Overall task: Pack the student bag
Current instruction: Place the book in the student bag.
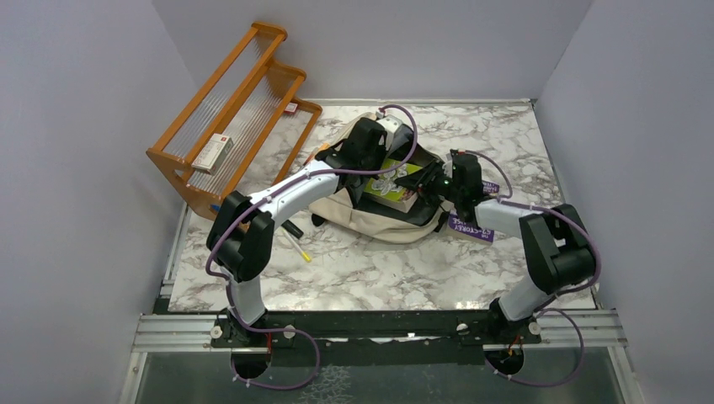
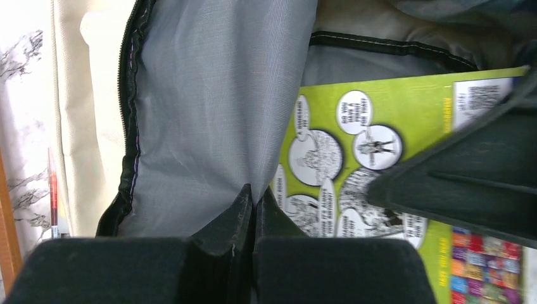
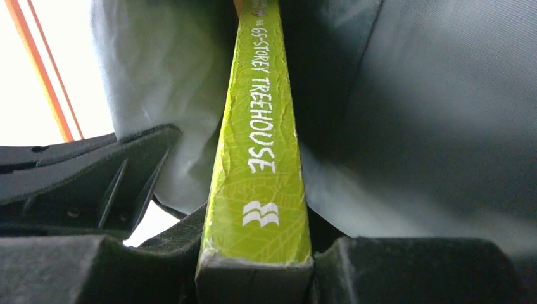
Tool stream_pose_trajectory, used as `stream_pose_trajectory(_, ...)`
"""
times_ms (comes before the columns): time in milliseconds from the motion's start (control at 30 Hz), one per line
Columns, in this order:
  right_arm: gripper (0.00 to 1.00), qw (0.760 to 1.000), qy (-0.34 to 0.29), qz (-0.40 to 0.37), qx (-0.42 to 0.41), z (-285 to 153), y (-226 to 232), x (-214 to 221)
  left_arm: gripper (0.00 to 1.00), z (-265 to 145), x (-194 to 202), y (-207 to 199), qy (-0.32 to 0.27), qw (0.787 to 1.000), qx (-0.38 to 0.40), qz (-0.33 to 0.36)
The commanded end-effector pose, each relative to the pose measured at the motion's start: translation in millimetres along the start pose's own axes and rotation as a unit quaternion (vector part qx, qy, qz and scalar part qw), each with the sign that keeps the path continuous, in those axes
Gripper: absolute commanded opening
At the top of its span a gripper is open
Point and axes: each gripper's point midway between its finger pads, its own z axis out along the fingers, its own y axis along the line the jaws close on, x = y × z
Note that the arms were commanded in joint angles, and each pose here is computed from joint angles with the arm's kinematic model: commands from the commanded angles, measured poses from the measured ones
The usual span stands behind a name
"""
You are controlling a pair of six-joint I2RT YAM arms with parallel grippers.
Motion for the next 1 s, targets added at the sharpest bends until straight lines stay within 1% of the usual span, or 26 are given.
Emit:
stream_pose_trajectory(0, 0.01, 0.991, -0.042, -0.018, -0.127, 14.4, 60.5, -20.6, 0.00, -18.7, -42.0, -9.9, -0.068, 0.997, 0.028, -0.015)
stream_pose_trajectory(200, 0.01, 0.986, -0.069, -0.035, -0.148, 43.1, 65.1, -29.3, 0.00, -18.1, -42.2, -13.1, -0.067, 0.997, 0.037, -0.017)
stream_pose_trajectory(367, 0.01, 0.980, -0.069, -0.027, -0.182, 70.8, 58.7, -28.1, 0.00, -19.1, -43.5, -15.3, -0.068, 0.997, 0.043, -0.020)
stream_pose_trajectory(400, 0.00, 0.981, -0.064, -0.025, -0.180, 79.6, 52.4, -25.9, 0.00, -19.2, -43.2, -15.6, -0.068, 0.997, 0.044, -0.021)
stream_pose_trajectory(433, 0.01, 0.984, -0.056, -0.034, -0.169, 100.0, 50.0, -19.3, 0.00, -17.5, -41.7, -14.9, -0.066, 0.997, 0.042, -0.021)
stream_pose_trajectory(533, 0.00, 0.983, -0.059, -0.056, -0.162, 116.8, 55.2, -17.6, 0.00, -15.0, -39.6, -16.5, -0.063, 0.997, 0.045, -0.020)
stream_pose_trajectory(667, 0.02, 0.988, -0.073, -0.066, -0.117, 134.1, 41.2, -22.5, 0.00, -13.4, -38.0, -16.3, -0.060, 0.997, 0.044, -0.018)
stream_pose_trajectory(733, 0.07, 0.995, -0.070, -0.060, -0.047, 141.9, 16.3, -24.5, 0.00, -14.3, -38.5, -15.4, -0.060, 0.997, 0.042, -0.019)
stream_pose_trajectory(800, 0.19, 0.995, -0.075, -0.068, -0.002, 142.1, 0.4, -27.3, 0.00, -14.2, -38.3, -13.3, -0.061, 0.997, 0.038, -0.017)
stream_pose_trajectory(867, 0.31, 0.994, -0.077, -0.077, 0.028, 139.8, -11.8, -27.9, 0.00, -12.7, -37.0, -10.8, -0.058, 0.998, 0.034, -0.017)
stream_pose_trajectory(967, 0.42, 0.992, -0.075, -0.094, 0.047, 137.0, -15.9, -28.7, 0.00, -10.3, -35.8, -7.1, -0.053, 0.998, 0.034, -0.023)
